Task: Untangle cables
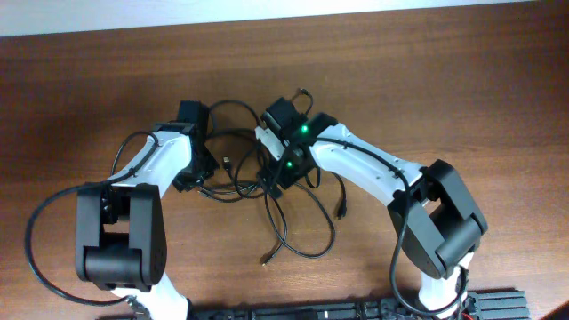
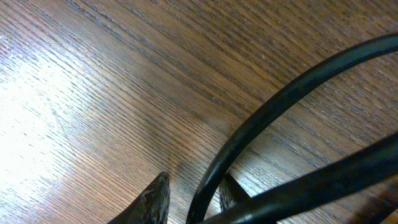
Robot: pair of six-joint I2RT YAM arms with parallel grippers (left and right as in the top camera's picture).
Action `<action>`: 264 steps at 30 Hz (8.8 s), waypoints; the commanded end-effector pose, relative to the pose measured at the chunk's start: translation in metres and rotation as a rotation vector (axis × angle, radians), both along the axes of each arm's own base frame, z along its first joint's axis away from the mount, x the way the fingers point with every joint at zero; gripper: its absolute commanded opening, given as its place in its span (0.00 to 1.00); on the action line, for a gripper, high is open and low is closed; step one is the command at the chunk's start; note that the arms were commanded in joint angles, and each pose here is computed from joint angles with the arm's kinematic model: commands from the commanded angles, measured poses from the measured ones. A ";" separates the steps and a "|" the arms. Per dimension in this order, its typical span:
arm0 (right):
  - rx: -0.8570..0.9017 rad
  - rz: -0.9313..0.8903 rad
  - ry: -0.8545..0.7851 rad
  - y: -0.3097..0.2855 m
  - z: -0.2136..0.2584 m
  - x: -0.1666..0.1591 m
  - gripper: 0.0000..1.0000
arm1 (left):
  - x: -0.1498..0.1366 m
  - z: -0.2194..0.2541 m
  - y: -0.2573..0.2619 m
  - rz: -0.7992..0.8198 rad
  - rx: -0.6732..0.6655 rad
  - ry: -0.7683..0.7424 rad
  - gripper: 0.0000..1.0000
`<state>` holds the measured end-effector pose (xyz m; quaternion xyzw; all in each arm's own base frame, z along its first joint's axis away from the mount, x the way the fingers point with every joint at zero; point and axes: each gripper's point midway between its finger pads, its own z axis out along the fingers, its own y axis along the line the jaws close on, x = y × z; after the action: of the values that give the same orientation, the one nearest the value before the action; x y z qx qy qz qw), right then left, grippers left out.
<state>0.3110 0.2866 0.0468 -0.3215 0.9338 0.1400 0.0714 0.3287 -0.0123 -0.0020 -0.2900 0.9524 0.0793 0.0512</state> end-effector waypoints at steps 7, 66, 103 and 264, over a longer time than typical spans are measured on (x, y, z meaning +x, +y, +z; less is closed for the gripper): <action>-0.053 -0.074 -0.022 0.002 -0.012 -0.003 0.99 | -0.017 -0.024 -0.010 0.008 -0.058 0.075 0.29; 0.028 -0.675 -0.745 -0.242 0.301 0.027 0.04 | -0.018 0.209 -0.035 -0.539 -0.131 -0.469 0.99; -0.175 -1.049 -0.694 -0.334 0.274 0.039 0.04 | -0.125 0.285 -0.006 -0.534 -0.009 -0.685 0.99; -0.227 -1.494 -0.694 -0.618 -0.052 0.197 0.99 | -0.125 0.285 -0.006 -0.534 -0.009 -0.685 0.99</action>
<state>0.5291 -0.3173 0.0054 0.3306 0.8329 -0.1286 0.4248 0.2036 -0.0209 0.2803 -0.0491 0.9239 -0.0512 0.3760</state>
